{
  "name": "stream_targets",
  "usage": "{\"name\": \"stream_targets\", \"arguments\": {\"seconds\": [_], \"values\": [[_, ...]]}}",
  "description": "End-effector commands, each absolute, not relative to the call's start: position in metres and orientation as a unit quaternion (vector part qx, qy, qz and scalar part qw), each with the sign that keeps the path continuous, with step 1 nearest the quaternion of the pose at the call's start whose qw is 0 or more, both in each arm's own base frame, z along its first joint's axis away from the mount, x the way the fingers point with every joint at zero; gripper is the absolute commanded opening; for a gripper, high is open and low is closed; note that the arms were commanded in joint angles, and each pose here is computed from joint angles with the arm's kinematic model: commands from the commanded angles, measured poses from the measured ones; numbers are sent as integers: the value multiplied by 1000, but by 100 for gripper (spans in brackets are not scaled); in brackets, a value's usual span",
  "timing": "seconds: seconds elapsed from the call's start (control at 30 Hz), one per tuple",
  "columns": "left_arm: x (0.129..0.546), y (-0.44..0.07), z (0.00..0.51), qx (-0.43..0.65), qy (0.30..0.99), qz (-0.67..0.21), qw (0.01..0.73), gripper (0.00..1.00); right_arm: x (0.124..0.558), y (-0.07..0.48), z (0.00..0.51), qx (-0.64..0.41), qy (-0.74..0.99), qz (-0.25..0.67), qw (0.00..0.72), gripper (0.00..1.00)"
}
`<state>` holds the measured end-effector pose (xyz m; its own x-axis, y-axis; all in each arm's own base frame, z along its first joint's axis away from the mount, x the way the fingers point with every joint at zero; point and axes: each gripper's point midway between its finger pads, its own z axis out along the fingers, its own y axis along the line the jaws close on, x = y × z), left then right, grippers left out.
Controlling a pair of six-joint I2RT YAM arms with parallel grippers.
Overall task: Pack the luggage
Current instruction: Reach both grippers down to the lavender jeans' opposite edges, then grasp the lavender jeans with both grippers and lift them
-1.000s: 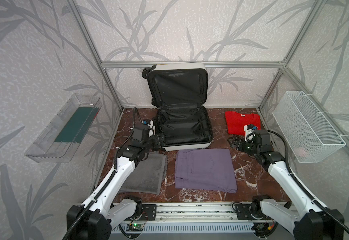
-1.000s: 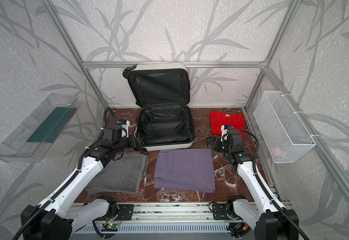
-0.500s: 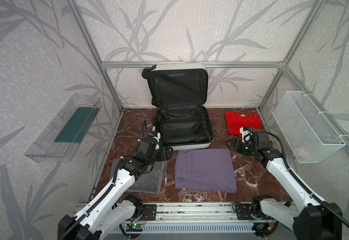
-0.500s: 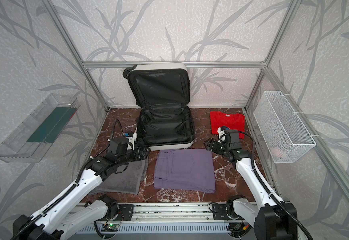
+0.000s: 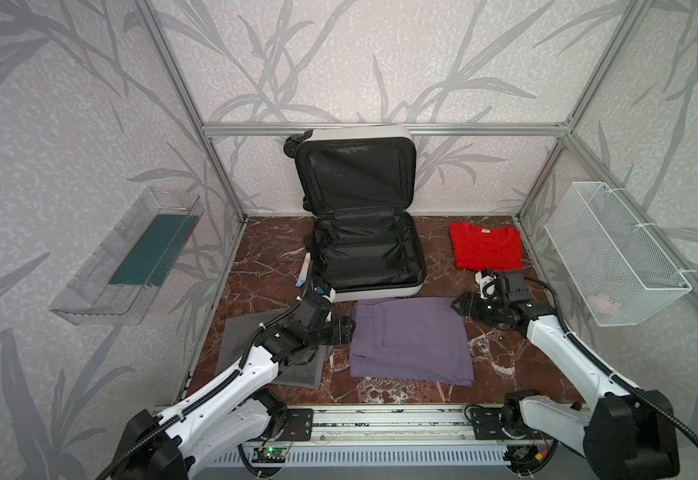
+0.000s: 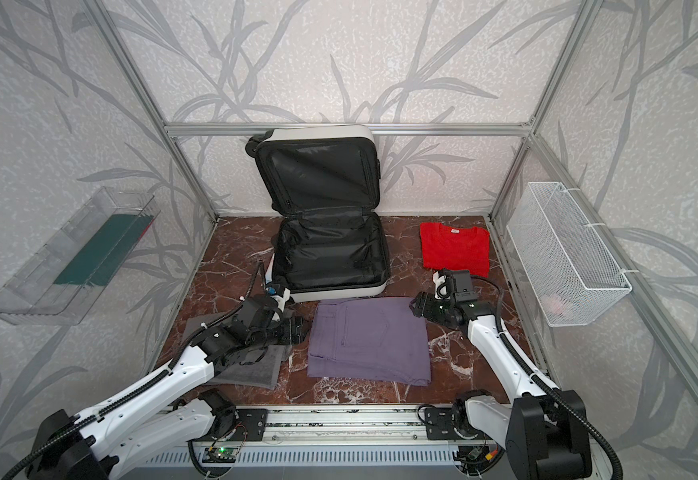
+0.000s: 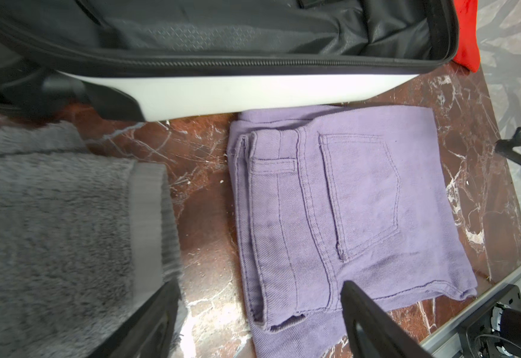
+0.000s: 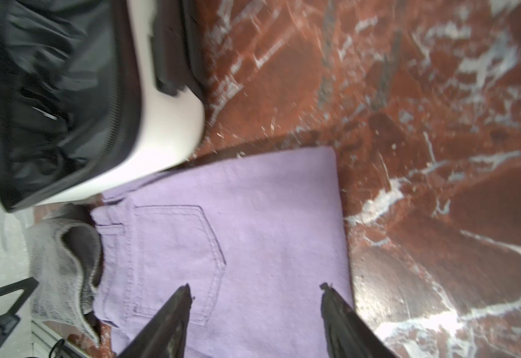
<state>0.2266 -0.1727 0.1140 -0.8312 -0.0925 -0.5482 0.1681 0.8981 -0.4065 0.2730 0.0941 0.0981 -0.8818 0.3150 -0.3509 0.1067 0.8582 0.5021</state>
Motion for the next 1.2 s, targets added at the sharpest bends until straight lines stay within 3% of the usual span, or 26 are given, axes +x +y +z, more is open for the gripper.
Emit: {"name": "stream_targets", "arguments": {"seconds": [0.0, 0.6, 1.0, 1.17], "values": [[234, -179, 111, 15, 925, -227, 303, 83, 260, 89, 80, 123, 948, 222, 189, 69], [243, -199, 60, 18, 938, -210, 275, 83, 248, 74, 51, 144, 959, 181, 161, 83], [243, -212, 40, 31, 943, -214, 251, 82, 244, 79, 31, 152, 959, 196, 135, 83], [241, -219, 32, 32, 943, -224, 245, 82, 245, 87, 28, 145, 956, 219, 128, 78]]}}
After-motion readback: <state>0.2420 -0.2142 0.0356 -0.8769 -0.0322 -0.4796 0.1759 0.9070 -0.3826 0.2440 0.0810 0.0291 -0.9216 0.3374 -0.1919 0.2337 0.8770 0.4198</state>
